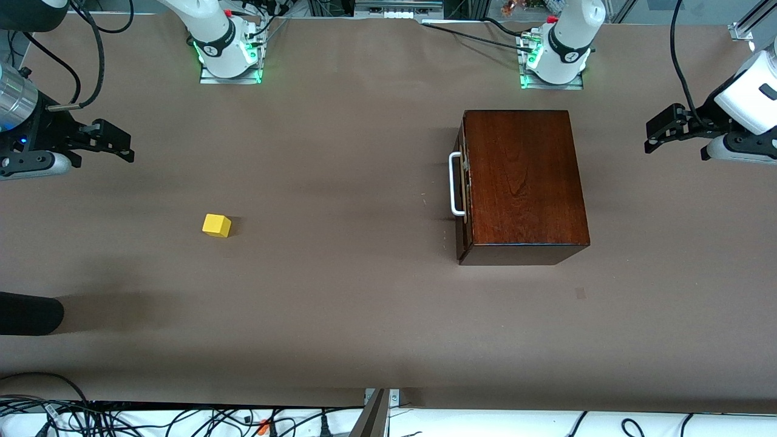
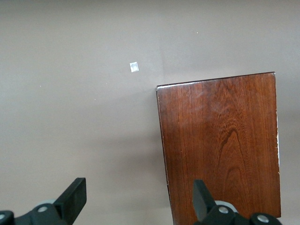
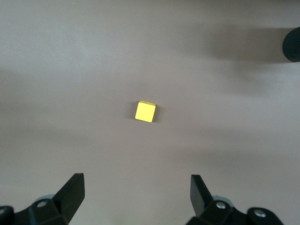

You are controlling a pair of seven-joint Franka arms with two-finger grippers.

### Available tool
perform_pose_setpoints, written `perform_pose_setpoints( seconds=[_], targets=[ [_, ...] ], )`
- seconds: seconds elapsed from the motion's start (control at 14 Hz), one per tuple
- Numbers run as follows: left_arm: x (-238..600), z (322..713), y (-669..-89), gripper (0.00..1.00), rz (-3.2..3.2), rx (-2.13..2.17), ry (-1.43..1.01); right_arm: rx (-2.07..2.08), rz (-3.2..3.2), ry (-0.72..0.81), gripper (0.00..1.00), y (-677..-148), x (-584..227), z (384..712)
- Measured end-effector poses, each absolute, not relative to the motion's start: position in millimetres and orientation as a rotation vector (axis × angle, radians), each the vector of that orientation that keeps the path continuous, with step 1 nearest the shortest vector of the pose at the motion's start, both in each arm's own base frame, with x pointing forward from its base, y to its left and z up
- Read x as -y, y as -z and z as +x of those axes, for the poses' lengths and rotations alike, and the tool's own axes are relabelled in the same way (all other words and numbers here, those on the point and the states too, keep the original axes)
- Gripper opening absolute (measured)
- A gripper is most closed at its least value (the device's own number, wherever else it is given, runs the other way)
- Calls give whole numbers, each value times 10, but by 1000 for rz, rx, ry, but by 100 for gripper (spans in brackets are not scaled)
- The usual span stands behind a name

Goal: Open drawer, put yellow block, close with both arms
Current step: 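Move the left gripper toward the white drawer handle of the wooden box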

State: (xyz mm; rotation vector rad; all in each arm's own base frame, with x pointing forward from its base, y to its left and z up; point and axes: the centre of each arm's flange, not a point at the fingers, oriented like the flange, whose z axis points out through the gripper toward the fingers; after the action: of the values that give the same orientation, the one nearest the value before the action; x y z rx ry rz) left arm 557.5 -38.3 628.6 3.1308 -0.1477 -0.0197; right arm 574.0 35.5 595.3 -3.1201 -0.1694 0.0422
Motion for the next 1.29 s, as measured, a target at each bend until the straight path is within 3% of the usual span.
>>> perform_pose_setpoints(
  seconds=[0.86, 1.29],
  targets=[
    [461, 5534, -6258, 100, 3131, 141, 69, 169, -3120, -42, 100, -5953, -355, 5740],
    [1469, 5349, -6267, 100, 3139, -5, 75, 169, -3120, -42, 100, -5953, -352, 5740]
  ],
)
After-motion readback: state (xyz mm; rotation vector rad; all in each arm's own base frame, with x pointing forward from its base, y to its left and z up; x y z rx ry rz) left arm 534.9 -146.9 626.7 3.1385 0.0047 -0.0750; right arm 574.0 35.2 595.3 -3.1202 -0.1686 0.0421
